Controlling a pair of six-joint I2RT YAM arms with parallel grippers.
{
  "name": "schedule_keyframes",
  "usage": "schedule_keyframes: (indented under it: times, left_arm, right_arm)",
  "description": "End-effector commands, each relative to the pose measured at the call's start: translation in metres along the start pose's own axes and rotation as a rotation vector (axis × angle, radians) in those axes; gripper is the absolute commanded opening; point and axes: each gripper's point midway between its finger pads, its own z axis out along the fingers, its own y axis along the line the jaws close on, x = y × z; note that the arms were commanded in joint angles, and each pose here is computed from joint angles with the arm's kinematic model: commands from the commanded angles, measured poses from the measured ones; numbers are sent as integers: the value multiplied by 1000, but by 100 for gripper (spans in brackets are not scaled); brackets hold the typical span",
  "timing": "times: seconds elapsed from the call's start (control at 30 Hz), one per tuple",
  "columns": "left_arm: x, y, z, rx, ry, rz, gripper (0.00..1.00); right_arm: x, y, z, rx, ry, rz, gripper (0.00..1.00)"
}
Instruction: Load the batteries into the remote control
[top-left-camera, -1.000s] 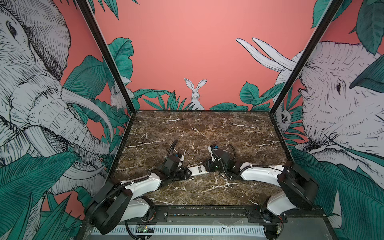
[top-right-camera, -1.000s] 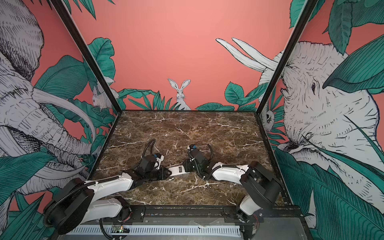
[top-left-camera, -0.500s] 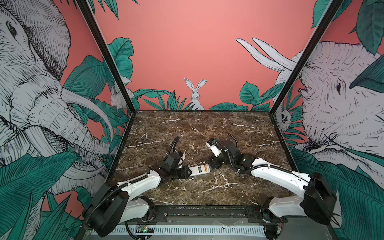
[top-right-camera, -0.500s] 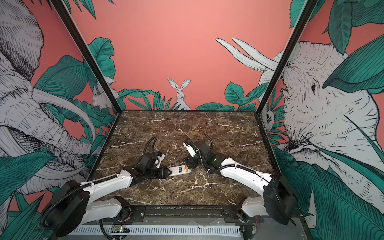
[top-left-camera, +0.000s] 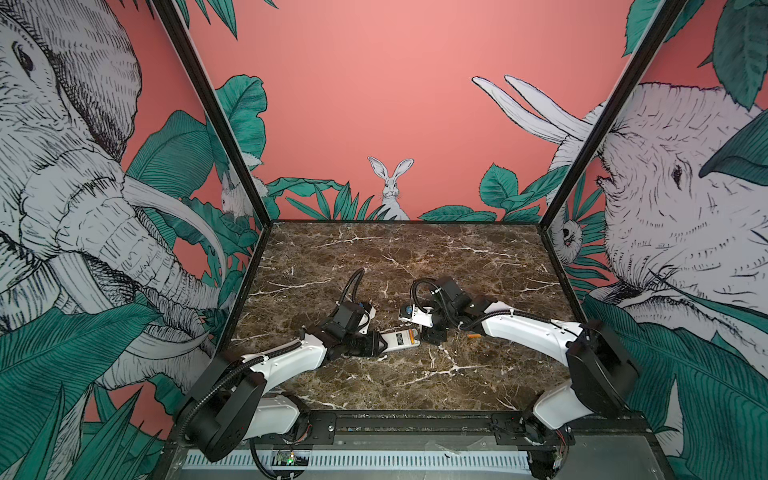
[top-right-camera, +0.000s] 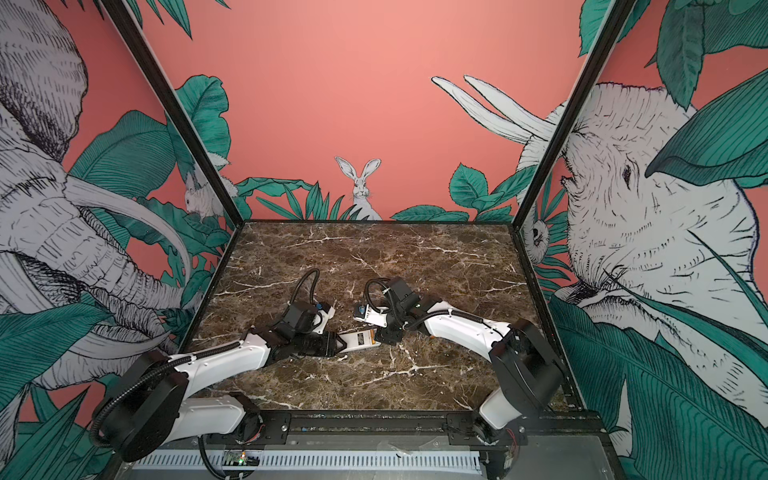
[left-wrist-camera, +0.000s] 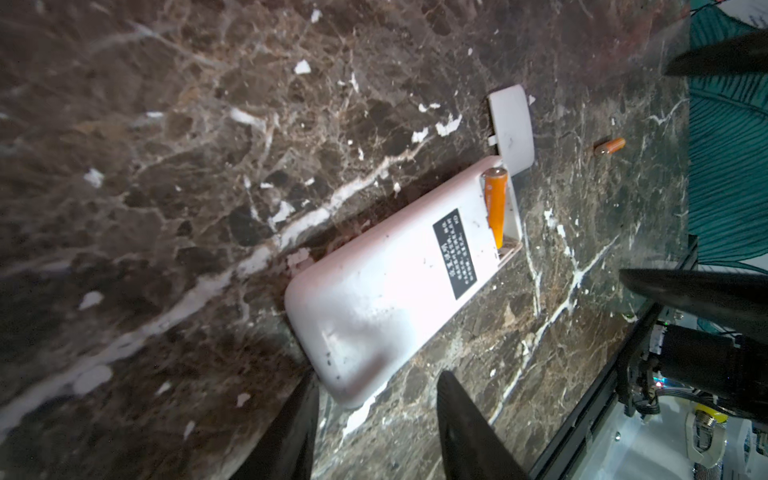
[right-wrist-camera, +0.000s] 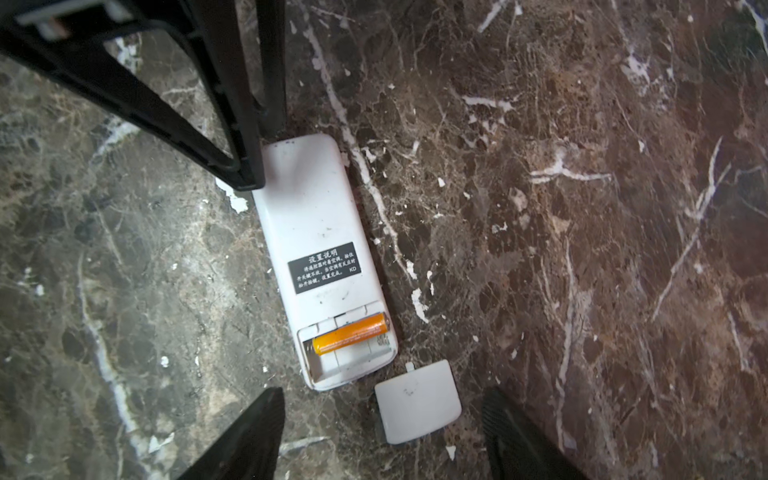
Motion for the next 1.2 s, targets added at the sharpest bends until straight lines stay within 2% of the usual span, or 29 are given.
schedule_keyframes:
  times: [0.0, 0.23, 0.6, 1.17]
  left_arm:
    - [-2, 0, -2, -3, 11, -1, 47]
    - [-2, 6, 0, -41, 16, -12, 41]
    - [0, 16, 5, -79, 28, -17, 34]
    - [1, 17, 7, -76, 27, -25, 31]
  right_arm:
    - [-9, -7, 2, -6, -15, -118, 71]
    - [0, -5, 20, -44, 16, -133, 68]
    - [9, -8, 29, -40, 61, -172, 59]
    - [10, -1, 41, -75, 91, -216, 42]
